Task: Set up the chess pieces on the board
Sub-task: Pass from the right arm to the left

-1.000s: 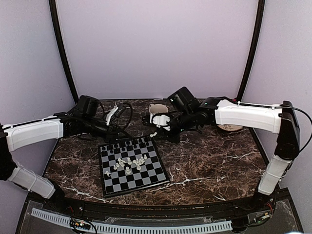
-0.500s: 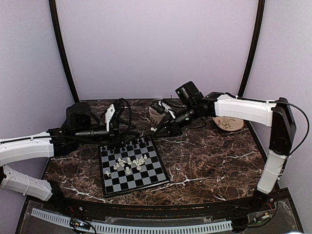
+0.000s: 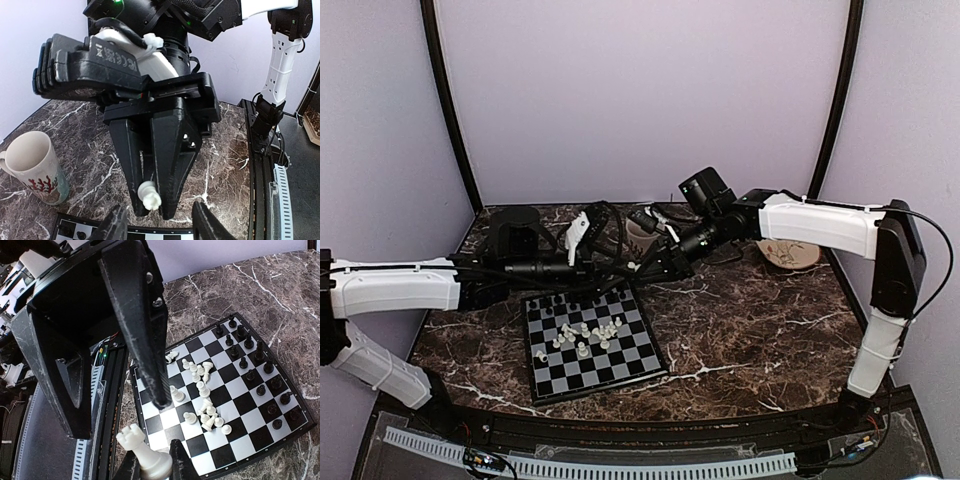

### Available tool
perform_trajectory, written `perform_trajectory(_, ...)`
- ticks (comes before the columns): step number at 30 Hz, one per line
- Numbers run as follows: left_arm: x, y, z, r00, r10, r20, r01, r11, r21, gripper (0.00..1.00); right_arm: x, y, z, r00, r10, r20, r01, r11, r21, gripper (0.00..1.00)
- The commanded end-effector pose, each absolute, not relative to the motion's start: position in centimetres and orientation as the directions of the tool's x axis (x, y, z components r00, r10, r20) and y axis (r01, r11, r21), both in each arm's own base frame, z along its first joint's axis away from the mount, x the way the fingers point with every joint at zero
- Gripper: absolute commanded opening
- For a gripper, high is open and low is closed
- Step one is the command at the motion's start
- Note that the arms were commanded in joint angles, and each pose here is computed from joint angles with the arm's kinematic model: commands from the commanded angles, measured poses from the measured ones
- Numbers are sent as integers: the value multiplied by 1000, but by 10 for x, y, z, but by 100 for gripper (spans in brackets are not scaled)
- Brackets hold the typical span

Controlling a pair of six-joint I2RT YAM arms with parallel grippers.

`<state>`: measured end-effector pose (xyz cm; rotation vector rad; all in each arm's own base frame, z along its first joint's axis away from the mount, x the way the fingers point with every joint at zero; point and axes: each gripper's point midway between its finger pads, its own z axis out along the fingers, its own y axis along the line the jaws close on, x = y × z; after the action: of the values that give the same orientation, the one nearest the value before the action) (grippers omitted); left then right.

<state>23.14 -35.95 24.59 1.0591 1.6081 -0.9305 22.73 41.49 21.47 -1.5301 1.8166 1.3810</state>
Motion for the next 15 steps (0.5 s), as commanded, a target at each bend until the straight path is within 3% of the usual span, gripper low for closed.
perform_trajectory(1, 235, -364, 267, -132, 154, -979, 940, 333, -75, 44, 223, 419, 219, -312, -509, -802, -901, -109, 419, 12)
perform_trajectory(15, 237, -367, 259, -173, 159, -972, 935, 338, -111, 28, 210, 424, 213, -276, -532, -800, -908, -129, 400, 13)
